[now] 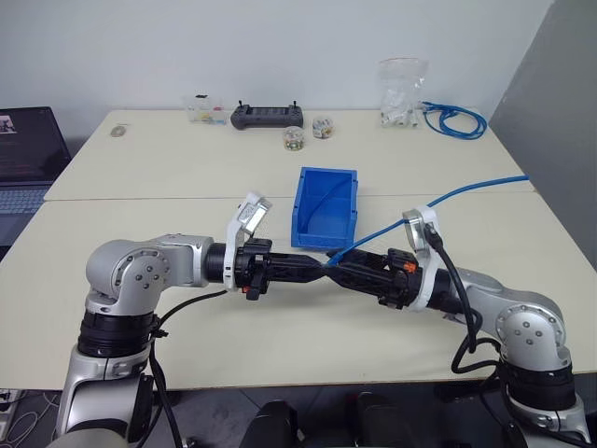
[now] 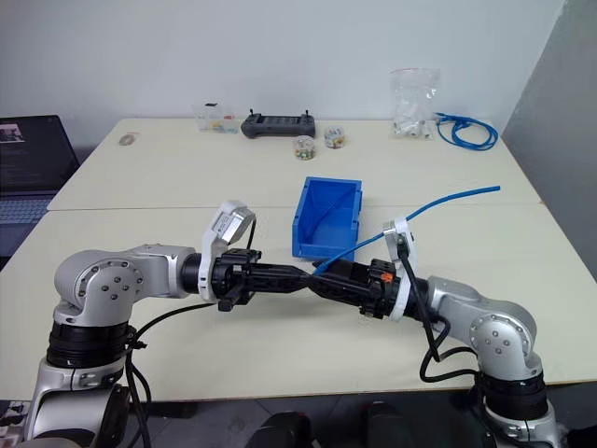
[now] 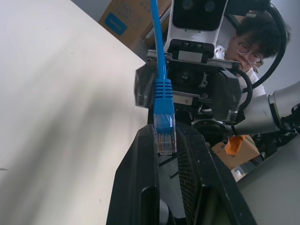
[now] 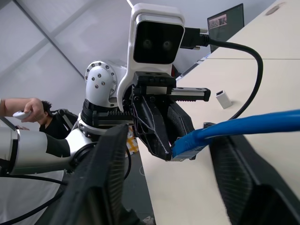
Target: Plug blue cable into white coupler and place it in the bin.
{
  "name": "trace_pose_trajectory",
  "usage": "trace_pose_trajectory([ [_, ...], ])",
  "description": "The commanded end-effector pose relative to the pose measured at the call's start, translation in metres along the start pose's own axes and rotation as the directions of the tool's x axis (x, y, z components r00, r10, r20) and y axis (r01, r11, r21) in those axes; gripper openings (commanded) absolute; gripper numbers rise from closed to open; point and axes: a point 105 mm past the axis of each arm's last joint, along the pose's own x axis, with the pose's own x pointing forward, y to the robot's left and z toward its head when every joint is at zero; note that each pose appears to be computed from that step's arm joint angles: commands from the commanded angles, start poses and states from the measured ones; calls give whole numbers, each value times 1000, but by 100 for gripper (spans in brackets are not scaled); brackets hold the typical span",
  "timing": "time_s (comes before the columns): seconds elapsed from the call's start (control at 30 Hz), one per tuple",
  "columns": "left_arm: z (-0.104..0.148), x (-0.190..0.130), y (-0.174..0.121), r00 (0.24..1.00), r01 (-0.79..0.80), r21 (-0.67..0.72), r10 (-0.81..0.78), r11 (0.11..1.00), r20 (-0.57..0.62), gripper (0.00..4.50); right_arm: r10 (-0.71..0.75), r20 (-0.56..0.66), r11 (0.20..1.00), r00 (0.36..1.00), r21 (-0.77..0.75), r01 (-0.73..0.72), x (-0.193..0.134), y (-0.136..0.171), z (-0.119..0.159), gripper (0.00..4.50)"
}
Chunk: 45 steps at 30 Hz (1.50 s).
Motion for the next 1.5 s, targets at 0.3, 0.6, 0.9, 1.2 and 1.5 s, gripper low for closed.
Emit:
trace_pose_trajectory([
  [0.3, -3, -2, -5, 1000, 6, 61, -4, 998, -28, 24, 95, -8, 995, 995, 5, -95, 5, 17, 3, 14],
  [0.6, -2, 0, -3, 1000, -9, 103, 10, 995, -6, 95, 103, -29, 995, 994, 4, -103, 5, 20, 0, 13],
  [0.9, -11, -16, 5, 986, -157, 193, 164, 969, -22, 282, -59, -2, 997, 998, -49, 59, 0, -15, 3, 13],
  [1.2, -40, -45, 33, 827, -559, 278, 550, 781, 118, 450, -164, 30, 984, 986, -61, 165, -16, -42, 5, 13],
  [1.5, -72, -109, 81, 31, -997, -51, 944, 51, 328, 450, -199, 15, 976, 980, -92, 199, -21, -53, 3, 13],
])
